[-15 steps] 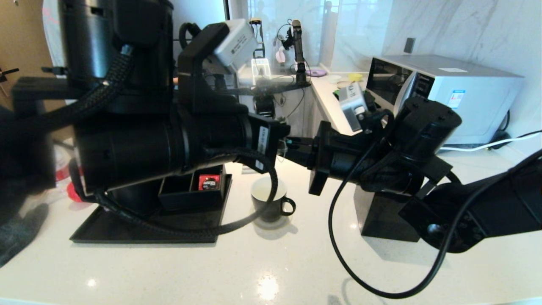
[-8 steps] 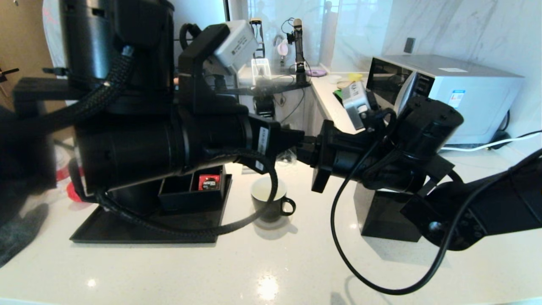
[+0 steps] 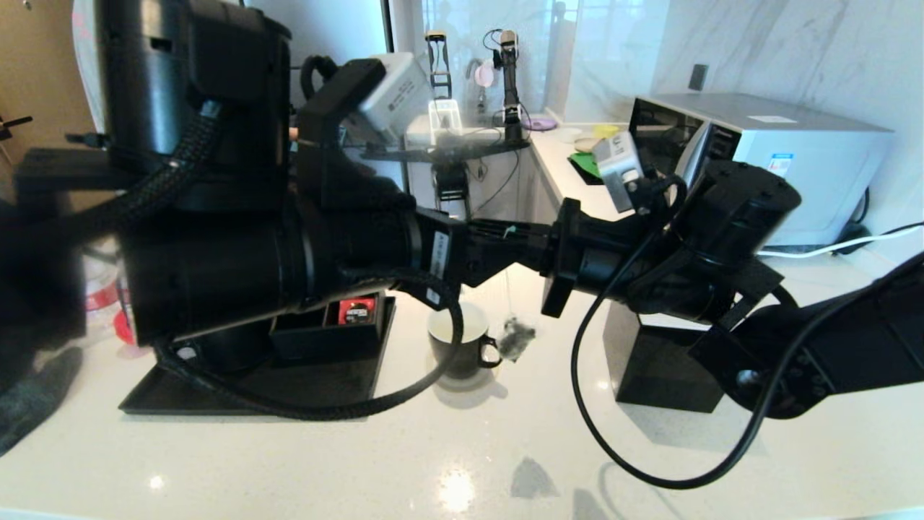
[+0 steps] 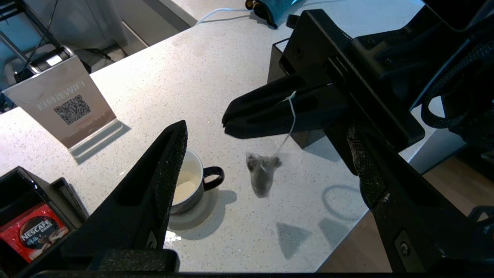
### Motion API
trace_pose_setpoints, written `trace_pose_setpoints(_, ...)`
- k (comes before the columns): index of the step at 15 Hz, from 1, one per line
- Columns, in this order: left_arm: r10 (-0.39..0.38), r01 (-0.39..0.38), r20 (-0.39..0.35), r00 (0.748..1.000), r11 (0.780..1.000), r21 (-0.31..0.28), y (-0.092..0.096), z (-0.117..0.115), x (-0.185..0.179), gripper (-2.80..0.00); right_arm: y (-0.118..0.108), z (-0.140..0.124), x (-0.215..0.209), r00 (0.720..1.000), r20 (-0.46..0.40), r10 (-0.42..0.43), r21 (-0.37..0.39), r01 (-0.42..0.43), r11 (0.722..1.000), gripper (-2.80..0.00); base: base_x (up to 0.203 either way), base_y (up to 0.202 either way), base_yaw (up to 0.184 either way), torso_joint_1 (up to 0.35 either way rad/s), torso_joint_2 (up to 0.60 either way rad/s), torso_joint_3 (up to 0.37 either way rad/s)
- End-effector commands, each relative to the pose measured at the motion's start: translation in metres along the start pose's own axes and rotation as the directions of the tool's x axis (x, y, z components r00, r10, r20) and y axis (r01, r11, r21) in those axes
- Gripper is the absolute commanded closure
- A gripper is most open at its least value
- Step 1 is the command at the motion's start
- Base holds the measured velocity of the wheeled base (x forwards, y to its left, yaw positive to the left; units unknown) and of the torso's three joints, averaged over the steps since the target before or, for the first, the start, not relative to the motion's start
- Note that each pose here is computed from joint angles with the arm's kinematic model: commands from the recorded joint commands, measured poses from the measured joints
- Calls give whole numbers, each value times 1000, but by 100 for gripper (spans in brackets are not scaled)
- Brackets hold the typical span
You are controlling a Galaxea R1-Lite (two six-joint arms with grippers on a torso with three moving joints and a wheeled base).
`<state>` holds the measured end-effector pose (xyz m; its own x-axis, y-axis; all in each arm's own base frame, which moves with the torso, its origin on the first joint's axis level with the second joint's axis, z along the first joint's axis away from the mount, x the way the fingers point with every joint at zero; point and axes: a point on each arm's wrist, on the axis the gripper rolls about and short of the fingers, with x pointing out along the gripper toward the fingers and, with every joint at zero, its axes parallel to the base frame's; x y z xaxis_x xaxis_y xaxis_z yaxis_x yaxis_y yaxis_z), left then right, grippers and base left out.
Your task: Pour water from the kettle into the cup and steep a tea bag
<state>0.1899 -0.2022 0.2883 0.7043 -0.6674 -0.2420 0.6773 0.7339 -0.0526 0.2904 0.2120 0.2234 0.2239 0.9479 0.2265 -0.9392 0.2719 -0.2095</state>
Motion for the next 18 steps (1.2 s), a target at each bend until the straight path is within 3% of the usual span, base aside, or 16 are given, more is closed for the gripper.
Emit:
trace_pose_setpoints(1, 26, -26, 6, 1000, 1000, -5, 4, 1, -2, -280, -2, 1, -2, 1000, 4, -4, -8, 4, 1000, 0, 0, 0, 0, 0, 0, 0)
trace_pose_setpoints(7, 94, -95, -28, 995, 995, -9, 17, -15, -7, -280, -14, 4, -13, 999, 0, -47, -22, 47, 999, 0, 0, 0, 0, 0, 0, 0)
trace_pose_setpoints(8, 108, -109, -29, 994, 994, -9, 18, -18, -8, 0, -15, 5, -15, 999, 0, -51, -24, 51, 998, 0, 0, 0, 0, 0, 0, 0)
trace_pose_setpoints(12, 166, -166, 27, 986, 986, -15, 23, -26, -6, 0, -17, 10, -20, 998, 2, -65, -33, 65, 997, 0, 0, 0, 0, 0, 0, 0)
trace_pose_setpoints(15, 255, -255, 11, 967, 967, -29, 44, -32, -9, 0, -25, 13, -27, 996, 7, -94, -48, 95, 994, 0, 0, 0, 0, 0, 0, 0)
trace_pose_setpoints(18, 373, -373, -9, 928, 926, -58, 78, -39, -16, 0, -27, 12, -29, 995, 1, -103, -45, 103, 994, 0, 0, 0, 0, 0, 0, 0)
